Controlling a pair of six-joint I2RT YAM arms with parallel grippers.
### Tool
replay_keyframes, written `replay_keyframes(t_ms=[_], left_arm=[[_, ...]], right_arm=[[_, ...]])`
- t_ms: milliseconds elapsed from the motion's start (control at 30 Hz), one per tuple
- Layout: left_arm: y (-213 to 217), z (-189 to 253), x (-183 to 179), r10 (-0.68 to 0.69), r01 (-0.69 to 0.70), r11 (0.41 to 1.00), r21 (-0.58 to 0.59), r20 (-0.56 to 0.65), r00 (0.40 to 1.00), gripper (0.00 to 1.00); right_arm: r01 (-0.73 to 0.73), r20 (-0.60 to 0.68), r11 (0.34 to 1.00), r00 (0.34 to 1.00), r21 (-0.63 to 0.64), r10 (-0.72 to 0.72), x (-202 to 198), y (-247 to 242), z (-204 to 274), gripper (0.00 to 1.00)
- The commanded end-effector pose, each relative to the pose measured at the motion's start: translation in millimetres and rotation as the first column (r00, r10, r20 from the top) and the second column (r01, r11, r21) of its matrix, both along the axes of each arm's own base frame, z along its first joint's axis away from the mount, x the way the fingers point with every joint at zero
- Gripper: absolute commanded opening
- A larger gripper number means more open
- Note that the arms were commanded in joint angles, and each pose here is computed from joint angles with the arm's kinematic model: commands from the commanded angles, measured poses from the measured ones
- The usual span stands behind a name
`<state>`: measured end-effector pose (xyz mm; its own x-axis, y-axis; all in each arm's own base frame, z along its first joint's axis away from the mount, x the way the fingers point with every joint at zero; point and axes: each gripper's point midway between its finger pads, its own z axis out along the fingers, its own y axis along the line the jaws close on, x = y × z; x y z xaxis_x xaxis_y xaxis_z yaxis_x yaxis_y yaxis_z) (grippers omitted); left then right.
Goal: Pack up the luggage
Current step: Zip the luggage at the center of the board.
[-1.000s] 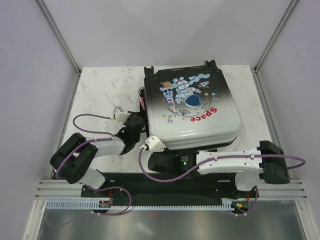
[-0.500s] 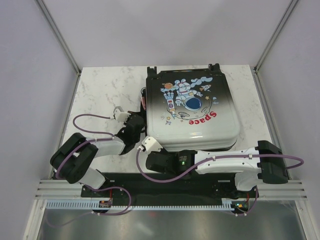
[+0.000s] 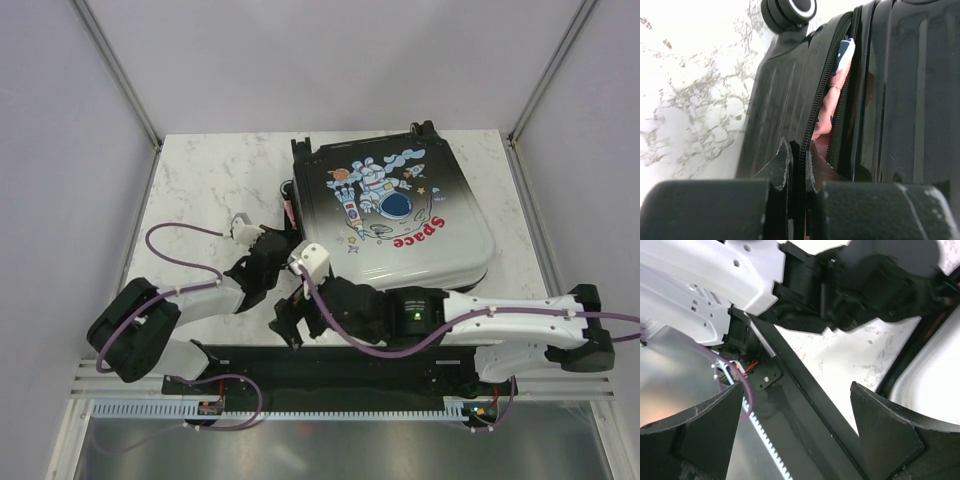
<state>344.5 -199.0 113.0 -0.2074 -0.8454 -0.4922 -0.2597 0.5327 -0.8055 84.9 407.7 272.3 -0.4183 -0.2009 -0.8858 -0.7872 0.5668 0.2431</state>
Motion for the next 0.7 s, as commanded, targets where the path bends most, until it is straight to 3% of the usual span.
replay_keyframes(t_ms=[0,133,200,300,333,367,467,533,600,667], left_arm=[[10,47,11,0.044,-0.034,0.989,-0.146,0.067,0.997,0.02],[29,62,22,0.013,-0.005,0.996,-0.089,0.096,0.995,0.02],[24,83,30,-0.066,0.072,0.996,-0.042,0.139,0.988,0.02],[3,124,36,-0.218,0.21,0.976,0.058,0.226,0.949,0.15],[-2,129,36,-0.252,0.24,0.967,0.08,0.227,0.94,0.28],[-11,152,37,-0.294,0.284,0.956,0.078,0.268,0.917,0.32],[-23,182,37,-0.356,0.344,0.934,0.094,0.315,0.88,0.38],[-23,192,40,-0.362,0.347,0.932,0.105,0.306,0.88,0.41],[-20,204,40,-0.365,0.343,0.931,0.126,0.291,0.885,0.45],[-14,217,37,-0.348,0.323,0.937,0.133,0.29,0.891,0.49]], right_arm=[[0.017,-0.074,1.0,0.997,0.013,-0.016,-9,-34,16,0.93],[0.091,-0.042,0.996,0.995,-0.021,-0.092,1,-74,27,0.95],[0.203,0.011,0.979,0.979,-0.024,-0.203,23,-89,37,0.98],[0.36,0.03,0.931,0.933,-0.065,-0.359,61,-114,37,0.98],[0.44,0.03,0.893,0.898,-0.098,-0.439,88,-129,32,0.98],[0.465,0.037,0.88,0.885,-0.095,-0.463,101,-135,38,0.98],[0.595,0.112,0.797,0.803,-0.101,-0.585,147,-168,54,0.98],[0.709,0.168,0.699,0.704,-0.098,-0.69,180,-207,67,0.98],[0.813,0.164,0.578,0.581,-0.074,-0.797,211,-254,77,0.98],[0.843,0.149,0.532,0.537,-0.078,-0.83,228,-281,72,0.98]])
